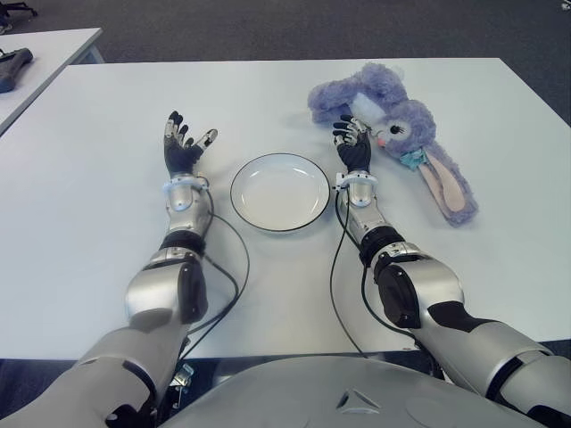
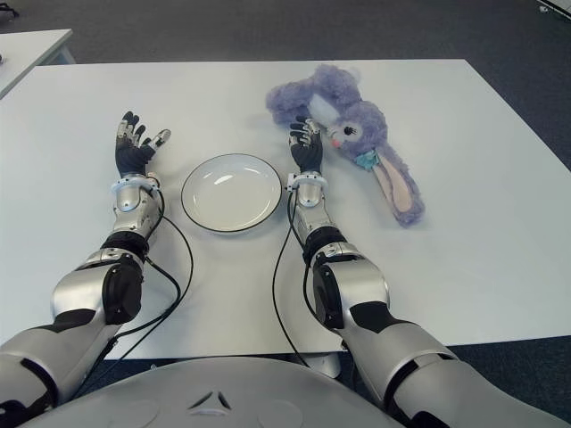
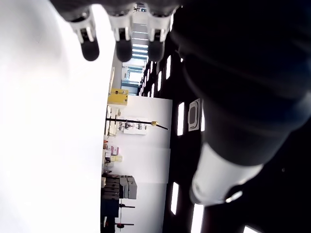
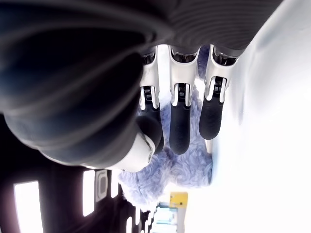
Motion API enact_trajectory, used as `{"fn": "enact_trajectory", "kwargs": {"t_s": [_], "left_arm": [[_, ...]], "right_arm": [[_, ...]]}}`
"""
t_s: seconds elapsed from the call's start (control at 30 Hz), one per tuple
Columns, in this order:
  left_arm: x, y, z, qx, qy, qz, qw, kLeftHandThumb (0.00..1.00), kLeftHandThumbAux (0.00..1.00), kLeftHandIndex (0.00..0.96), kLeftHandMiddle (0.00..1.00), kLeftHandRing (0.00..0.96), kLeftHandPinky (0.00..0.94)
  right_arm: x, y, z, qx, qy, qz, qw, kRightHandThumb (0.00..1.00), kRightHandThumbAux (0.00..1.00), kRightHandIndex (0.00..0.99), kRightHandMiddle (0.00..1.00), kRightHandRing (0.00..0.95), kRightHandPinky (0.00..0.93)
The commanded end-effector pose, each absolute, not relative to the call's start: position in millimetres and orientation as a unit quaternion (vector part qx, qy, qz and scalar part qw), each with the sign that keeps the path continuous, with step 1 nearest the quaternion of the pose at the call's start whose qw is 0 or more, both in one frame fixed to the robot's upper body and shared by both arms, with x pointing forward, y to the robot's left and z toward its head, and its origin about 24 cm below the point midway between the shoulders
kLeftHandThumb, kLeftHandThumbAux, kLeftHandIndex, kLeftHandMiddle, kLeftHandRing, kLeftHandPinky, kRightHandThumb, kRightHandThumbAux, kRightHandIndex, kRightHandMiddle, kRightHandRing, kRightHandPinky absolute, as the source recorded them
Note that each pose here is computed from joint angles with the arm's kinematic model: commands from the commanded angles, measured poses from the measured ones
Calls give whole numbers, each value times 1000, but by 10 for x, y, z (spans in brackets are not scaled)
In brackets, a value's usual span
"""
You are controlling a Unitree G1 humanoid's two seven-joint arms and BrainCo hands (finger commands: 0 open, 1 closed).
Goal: Put the doll into the plate.
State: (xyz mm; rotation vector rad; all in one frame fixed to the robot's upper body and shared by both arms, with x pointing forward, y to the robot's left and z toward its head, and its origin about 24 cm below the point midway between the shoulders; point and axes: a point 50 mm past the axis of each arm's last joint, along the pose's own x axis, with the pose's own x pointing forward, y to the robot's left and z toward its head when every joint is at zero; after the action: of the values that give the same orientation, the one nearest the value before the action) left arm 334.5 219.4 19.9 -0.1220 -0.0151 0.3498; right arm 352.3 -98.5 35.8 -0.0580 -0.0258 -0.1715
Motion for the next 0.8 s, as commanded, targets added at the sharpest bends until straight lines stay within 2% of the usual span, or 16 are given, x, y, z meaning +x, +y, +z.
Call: {"fn": "enact_trajectory", "kwargs": {"t_s": [0.03, 0.8], "left_arm": [[2352, 2023, -941, -92, 225, 211, 947, 0, 873, 45, 40, 19, 31], [2360, 2023, -936, -103, 222, 215, 945, 0, 883, 55, 49, 24, 33]], "right_arm": [[2732, -991, -709, -32, 225, -97, 969, 760, 890, 215, 320, 308, 275], [2751, -987, -690, -34, 220, -96, 970, 701, 892, 232, 316, 307, 295]]}}
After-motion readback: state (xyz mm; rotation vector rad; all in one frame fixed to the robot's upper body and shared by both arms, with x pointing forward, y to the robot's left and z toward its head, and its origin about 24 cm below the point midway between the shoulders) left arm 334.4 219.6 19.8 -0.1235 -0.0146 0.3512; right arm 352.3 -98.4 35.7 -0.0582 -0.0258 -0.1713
